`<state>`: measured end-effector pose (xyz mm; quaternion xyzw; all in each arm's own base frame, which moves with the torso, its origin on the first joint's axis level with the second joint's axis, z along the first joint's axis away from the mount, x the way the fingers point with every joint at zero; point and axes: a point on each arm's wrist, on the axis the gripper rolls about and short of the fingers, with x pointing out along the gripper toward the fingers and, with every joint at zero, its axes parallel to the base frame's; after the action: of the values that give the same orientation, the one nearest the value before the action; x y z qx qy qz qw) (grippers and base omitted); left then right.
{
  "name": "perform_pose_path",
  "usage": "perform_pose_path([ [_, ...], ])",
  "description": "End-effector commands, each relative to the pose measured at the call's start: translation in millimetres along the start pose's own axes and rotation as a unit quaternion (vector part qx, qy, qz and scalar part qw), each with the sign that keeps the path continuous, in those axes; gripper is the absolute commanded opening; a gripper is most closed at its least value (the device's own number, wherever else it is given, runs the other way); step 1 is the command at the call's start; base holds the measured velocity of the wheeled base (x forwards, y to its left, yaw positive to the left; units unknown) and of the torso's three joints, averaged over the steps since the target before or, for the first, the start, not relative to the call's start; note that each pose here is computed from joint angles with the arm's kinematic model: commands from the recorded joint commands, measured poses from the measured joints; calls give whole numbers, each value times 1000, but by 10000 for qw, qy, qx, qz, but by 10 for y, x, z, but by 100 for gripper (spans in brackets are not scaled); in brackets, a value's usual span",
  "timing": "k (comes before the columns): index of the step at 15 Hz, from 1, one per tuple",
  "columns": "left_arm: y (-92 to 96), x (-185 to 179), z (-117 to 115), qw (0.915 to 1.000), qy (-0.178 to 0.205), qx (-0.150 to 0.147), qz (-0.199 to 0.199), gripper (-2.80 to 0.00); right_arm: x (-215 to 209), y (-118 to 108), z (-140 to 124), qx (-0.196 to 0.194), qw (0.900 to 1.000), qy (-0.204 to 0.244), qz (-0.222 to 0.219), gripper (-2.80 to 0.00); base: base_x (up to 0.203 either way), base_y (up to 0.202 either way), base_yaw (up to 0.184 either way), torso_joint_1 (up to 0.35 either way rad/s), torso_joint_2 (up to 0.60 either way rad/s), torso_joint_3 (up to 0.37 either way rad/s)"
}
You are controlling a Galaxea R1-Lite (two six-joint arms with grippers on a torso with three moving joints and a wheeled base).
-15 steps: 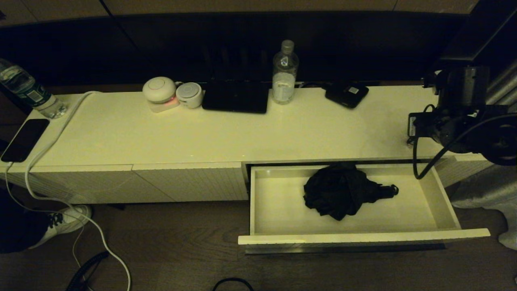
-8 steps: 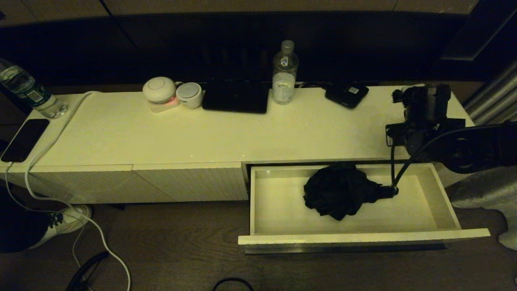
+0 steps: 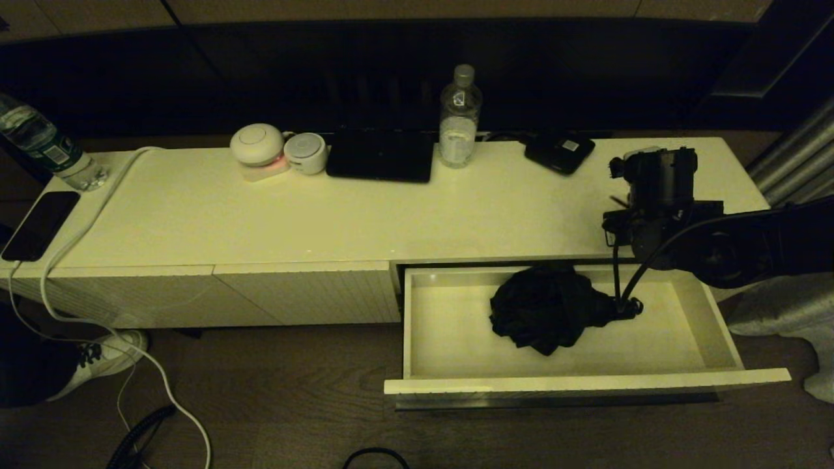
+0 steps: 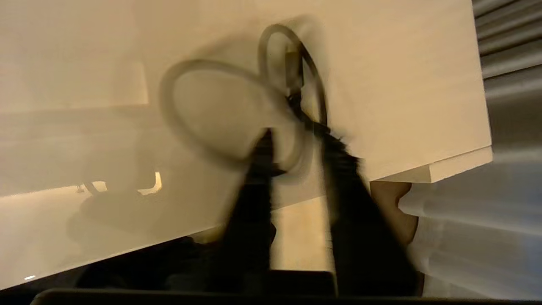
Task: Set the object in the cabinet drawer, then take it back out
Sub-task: Take the data cable out of the drawer and put it on the table
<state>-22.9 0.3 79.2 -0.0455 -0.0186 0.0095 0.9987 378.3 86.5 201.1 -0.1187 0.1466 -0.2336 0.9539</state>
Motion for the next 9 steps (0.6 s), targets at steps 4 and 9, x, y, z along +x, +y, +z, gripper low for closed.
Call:
perform_pose_path([
  [4,0,-1,0,10000,-10,-6,4,-280,-12,-38,63,-28,9998,-167,-57,0,0,0,0,0,0,0],
  [9,0,-1,0,10000,-10,-6,4,-280,-537,-344,283,-223,9979,-549,259,0,0,0,0,0,0,0],
])
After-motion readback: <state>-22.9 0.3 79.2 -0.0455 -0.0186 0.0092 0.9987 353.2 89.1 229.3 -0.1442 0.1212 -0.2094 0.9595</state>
